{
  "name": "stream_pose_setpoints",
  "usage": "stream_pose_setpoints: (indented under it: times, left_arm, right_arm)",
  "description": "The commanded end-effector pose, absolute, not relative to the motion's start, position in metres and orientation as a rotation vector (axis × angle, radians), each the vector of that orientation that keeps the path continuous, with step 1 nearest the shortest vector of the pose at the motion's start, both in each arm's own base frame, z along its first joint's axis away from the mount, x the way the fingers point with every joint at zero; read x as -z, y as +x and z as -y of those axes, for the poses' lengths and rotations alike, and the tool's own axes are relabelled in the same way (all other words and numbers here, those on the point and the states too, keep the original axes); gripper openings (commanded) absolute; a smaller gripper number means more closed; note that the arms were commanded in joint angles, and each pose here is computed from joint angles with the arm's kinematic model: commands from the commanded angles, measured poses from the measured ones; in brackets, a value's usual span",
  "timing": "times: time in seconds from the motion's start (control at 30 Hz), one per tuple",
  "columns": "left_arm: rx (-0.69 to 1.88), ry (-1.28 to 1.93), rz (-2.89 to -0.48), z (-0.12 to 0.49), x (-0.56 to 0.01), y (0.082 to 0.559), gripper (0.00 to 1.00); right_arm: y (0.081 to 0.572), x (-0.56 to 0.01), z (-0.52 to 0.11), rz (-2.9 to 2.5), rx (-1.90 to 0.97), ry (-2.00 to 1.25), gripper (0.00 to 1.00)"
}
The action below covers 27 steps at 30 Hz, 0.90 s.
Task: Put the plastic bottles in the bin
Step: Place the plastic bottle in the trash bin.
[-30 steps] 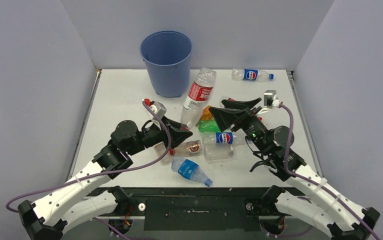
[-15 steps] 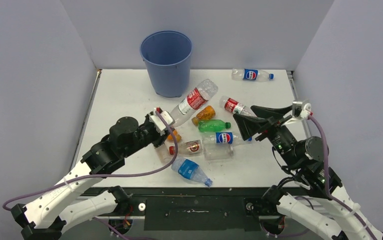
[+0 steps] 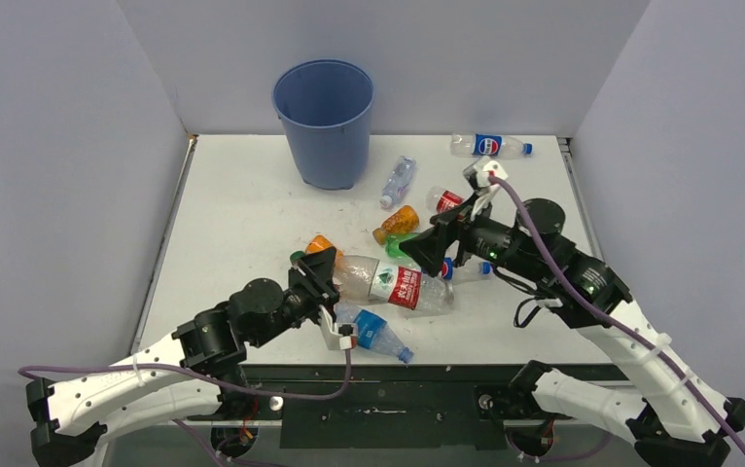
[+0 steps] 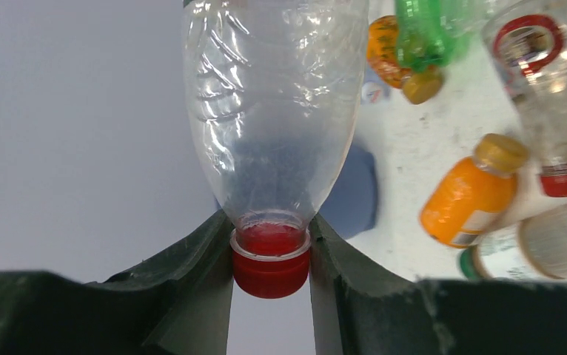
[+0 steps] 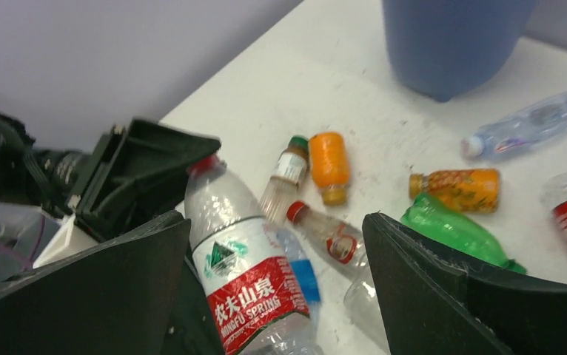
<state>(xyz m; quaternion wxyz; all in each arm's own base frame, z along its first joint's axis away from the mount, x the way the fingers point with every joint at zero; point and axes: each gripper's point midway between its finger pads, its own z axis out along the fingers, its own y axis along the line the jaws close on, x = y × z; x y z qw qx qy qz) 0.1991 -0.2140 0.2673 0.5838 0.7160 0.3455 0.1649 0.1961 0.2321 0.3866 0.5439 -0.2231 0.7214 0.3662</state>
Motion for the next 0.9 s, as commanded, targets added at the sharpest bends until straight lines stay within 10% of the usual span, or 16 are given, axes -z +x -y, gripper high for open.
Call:
stream_pose_setpoints:
  times: [0.0, 0.73, 0.87]
  left_arm:
    - [-0.602, 1.592, -0.553, 0.222, -0.328, 0.206, 0.0]
    - [-0.584, 1.601, -0.367, 0.245, -0.367, 0.192, 0.0]
    - [-0.542, 1.579, -0.405, 0.248, -0.367, 0.193, 0.0]
  right_arm:
    - [0.167, -0.355, -0.258, -1.784, -1.022, -0.772, 0.9]
    - [0.141, -0.256, -0.281, -1.932, -1.195, -1.01, 0.98]
    - [0.148, -0.256, -0.281, -1.934, -1.163, -0.977, 0.55]
